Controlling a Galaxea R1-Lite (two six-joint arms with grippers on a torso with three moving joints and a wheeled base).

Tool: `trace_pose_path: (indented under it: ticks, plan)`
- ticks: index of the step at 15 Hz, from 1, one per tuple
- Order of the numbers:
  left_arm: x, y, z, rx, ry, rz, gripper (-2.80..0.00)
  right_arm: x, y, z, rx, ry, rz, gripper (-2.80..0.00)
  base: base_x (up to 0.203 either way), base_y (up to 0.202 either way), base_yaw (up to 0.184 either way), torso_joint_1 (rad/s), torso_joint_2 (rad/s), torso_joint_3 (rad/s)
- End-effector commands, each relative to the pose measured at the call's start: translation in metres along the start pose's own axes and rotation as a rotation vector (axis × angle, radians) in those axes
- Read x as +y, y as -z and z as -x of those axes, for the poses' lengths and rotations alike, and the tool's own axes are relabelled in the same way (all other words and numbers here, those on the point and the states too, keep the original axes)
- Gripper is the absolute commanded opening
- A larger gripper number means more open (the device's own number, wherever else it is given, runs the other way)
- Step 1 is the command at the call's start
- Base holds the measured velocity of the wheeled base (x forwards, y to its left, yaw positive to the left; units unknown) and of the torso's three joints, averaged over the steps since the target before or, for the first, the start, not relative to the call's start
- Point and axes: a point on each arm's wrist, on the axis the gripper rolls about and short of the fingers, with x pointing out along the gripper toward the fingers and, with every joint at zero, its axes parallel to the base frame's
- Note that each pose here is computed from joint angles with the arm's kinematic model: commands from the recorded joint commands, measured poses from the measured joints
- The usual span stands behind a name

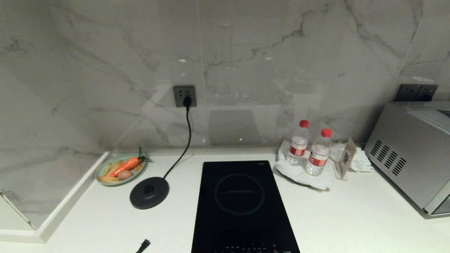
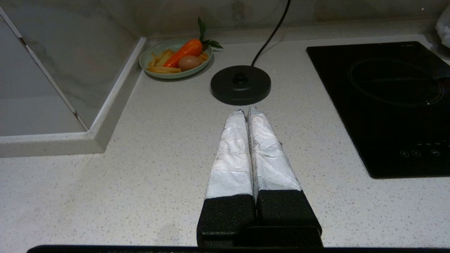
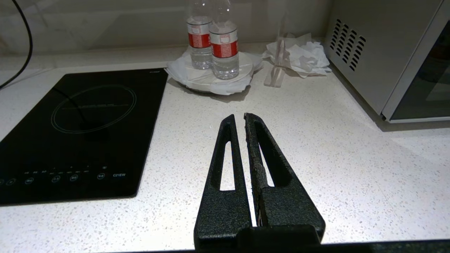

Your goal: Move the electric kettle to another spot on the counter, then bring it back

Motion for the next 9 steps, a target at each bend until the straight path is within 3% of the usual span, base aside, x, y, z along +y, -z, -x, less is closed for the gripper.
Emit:
trace_pose_path:
  ticks: [1,9]
  plan:
    - [0.0,0.0,-0.0001,0.002,0.0,-0.001,-2.8,0.0,0.0001,0.0,0.001,0.0,0.001,-2.8,0.0,0.0,0.0,-0.093,0.24,0.126]
    - [0.0,0.0,-0.0001,0.002,-0.001,0.002,-2.8,0.0,0.0001,0.0,0.001,0.0,0.001,-2.8,0.0,0.0,0.0,-0.116,0.28,0.16]
